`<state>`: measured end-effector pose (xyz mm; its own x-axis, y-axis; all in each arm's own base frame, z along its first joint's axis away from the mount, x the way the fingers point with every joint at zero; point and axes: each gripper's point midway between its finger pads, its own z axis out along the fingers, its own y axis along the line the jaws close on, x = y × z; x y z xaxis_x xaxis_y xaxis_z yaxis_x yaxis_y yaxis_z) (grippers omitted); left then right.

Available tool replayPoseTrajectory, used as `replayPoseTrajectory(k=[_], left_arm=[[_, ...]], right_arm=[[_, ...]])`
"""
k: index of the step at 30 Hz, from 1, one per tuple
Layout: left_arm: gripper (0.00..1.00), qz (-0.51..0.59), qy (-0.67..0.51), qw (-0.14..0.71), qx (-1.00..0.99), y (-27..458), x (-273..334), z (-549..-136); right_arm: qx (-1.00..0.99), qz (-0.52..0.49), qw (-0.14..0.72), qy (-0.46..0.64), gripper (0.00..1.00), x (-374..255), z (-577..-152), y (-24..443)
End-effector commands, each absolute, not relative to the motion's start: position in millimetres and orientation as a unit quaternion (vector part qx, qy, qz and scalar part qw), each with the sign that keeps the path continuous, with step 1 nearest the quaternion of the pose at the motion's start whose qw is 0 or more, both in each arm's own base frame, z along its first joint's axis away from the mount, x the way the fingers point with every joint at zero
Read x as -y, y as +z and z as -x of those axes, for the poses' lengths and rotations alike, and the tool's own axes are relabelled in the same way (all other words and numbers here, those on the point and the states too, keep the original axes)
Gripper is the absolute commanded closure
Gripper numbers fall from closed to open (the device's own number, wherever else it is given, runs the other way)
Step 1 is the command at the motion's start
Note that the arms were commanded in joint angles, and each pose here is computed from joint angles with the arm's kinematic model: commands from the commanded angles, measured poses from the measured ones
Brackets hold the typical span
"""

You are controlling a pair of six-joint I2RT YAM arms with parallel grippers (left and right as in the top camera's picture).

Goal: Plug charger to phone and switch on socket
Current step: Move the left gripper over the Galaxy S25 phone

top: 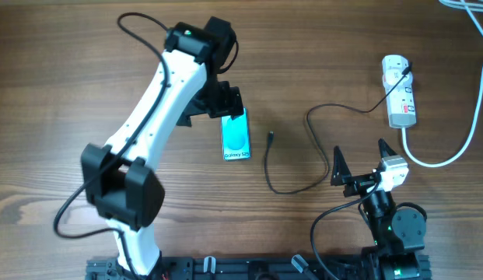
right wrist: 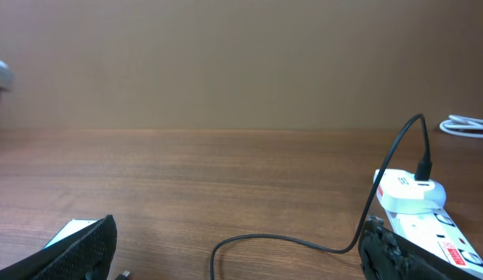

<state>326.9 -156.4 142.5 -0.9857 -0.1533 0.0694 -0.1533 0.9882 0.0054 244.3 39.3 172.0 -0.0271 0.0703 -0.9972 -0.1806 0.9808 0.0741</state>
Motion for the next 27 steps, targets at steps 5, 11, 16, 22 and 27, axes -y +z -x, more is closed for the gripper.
replayPoseTrajectory(k=[5, 11, 16, 22, 27], left_arm=[[0.0, -0.079, 0.012, -0.011, 0.997, 127, 172, -359], [0.0, -0.063, 0.026, -0.035, 0.997, 124, 185, -369], [0.0, -0.044, 0.029, -0.041, 0.998, 118, 194, -369], [0.0, -0.043, 0.026, -0.035, 0.998, 103, 194, -366], [0.0, -0.042, 0.021, -0.027, 0.999, 89, 192, -361]], right_arm=[[-0.707, 0.038, 0.702, 0.079, 0.0, -36, -244, 174], [-0.707, 0.038, 0.702, 0.079, 0.0, -36, -244, 174], [-0.707, 0.037, 0.702, 0.079, 0.0, -36, -244, 174], [-0.707, 0.038, 0.702, 0.079, 0.0, -36, -244, 174], [-0.707, 0.037, 0.702, 0.079, 0.0, -36, -244, 174]])
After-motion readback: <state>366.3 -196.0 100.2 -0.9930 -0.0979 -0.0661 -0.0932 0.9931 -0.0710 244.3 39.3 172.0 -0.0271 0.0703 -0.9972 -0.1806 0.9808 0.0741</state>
